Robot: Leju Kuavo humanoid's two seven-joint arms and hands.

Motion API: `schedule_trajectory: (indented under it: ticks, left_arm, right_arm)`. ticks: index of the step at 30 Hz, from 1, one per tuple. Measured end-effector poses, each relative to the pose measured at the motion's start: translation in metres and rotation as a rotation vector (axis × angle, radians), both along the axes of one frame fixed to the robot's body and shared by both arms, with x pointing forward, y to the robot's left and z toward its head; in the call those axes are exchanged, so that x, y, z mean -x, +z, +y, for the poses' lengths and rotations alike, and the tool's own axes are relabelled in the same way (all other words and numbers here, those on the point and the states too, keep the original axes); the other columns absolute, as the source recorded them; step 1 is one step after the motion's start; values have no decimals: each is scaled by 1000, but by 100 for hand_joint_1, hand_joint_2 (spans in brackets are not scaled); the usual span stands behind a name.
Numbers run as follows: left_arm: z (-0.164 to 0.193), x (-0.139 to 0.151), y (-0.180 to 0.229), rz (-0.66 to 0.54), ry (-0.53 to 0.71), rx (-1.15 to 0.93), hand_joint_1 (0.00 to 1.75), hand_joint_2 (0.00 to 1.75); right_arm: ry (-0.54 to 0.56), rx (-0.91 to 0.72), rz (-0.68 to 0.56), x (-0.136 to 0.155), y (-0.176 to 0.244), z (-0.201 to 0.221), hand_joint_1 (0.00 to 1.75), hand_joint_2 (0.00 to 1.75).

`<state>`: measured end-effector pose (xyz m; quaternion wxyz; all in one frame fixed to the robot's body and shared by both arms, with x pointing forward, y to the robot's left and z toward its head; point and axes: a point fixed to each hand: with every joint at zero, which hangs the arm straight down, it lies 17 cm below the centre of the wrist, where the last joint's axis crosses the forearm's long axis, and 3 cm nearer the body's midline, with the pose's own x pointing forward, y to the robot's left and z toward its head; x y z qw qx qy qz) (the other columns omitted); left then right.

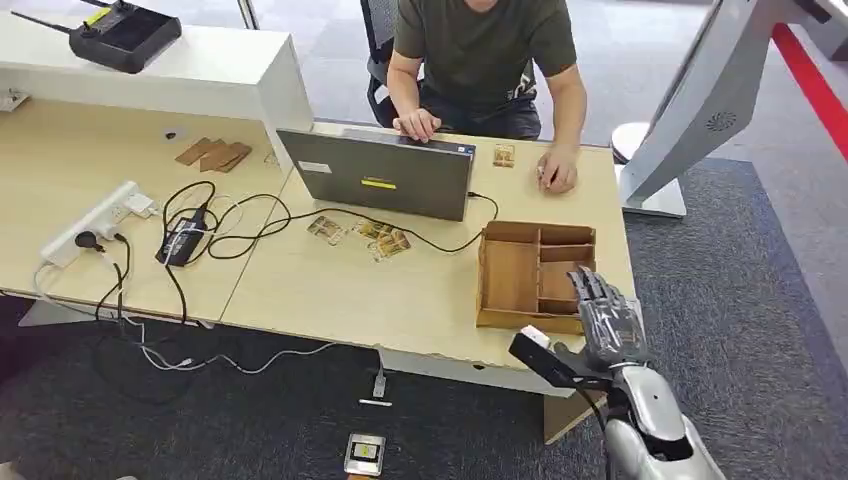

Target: Pass the card to the sensor for recognition and then transmit it.

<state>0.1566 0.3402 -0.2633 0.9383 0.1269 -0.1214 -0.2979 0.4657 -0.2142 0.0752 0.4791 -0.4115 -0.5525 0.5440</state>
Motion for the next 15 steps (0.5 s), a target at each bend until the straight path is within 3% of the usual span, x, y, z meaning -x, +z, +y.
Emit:
schedule_trajectory:
  ticks: [15]
  left_arm:
    - [0,0,0,-1,1,0,0,175]
  right_arm:
    - [-18,-4,-21,-17,-9,1,0,175]
